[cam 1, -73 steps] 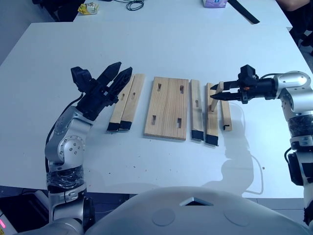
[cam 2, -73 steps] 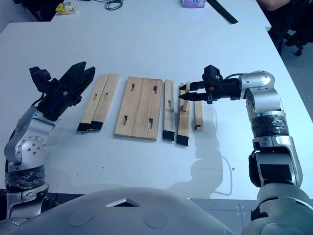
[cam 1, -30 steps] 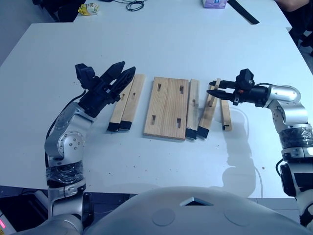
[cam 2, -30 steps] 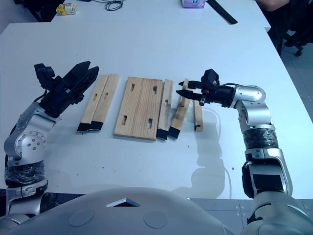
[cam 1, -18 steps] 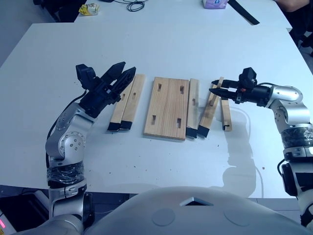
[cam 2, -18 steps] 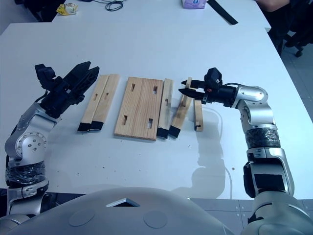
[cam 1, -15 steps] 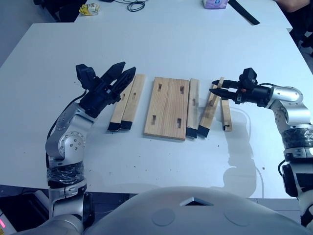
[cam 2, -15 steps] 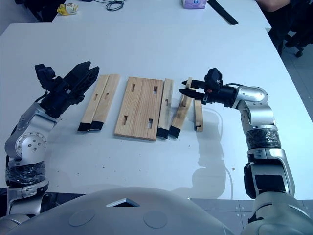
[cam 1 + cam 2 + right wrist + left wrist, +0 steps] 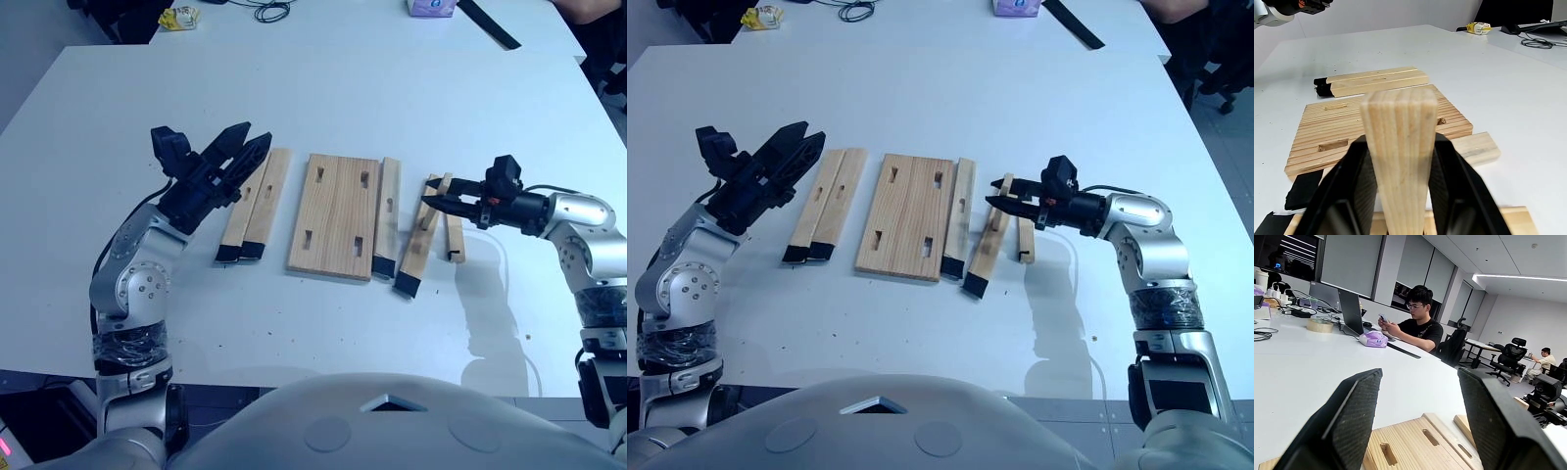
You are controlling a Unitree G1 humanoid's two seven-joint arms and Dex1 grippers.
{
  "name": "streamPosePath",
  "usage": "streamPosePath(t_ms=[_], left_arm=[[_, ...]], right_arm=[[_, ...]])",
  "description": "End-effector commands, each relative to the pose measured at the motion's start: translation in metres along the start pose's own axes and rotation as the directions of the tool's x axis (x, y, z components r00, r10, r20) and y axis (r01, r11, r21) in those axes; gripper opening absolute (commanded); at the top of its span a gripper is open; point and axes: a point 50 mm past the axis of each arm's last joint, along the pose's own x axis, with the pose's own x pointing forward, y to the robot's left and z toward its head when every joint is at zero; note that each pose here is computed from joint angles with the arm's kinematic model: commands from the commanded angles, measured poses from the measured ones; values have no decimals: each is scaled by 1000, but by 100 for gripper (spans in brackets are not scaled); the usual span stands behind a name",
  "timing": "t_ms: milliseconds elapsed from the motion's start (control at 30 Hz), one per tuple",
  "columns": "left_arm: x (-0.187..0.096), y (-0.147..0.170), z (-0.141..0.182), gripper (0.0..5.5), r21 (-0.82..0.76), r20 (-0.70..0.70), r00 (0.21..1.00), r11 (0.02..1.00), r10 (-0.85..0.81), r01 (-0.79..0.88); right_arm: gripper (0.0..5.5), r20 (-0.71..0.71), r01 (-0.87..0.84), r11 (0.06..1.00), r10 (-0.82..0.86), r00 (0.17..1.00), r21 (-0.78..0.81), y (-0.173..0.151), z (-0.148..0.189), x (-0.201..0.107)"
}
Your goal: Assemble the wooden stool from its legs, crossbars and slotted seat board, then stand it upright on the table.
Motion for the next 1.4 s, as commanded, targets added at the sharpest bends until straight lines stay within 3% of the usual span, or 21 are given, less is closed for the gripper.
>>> streamPosePath(t_ms=[33,967,1000,1167,1400], left_arm=[[1,1,1,286,10,-23,1000,1000,-3,3],[2,5,5,286,17,-31,1000,1000,-4,5],[2,6,5,286,17,-31,1000,1000,-3,4],[1,7,3,286,18,-29,1000,1000,6,-6],[2,7,3,286,19,-17,1000,1000,9,-9]], right_arm=[[132,-147,-9,986,34,989,165,20,-46,0],[132,-145,69,991,-52,988,113,23,-57,-5],[168,-139,74,991,-59,989,108,21,-56,-5],[241,-109,86,991,-75,991,102,12,-46,-6],[306,-124,115,987,-101,987,111,11,-49,-8]])
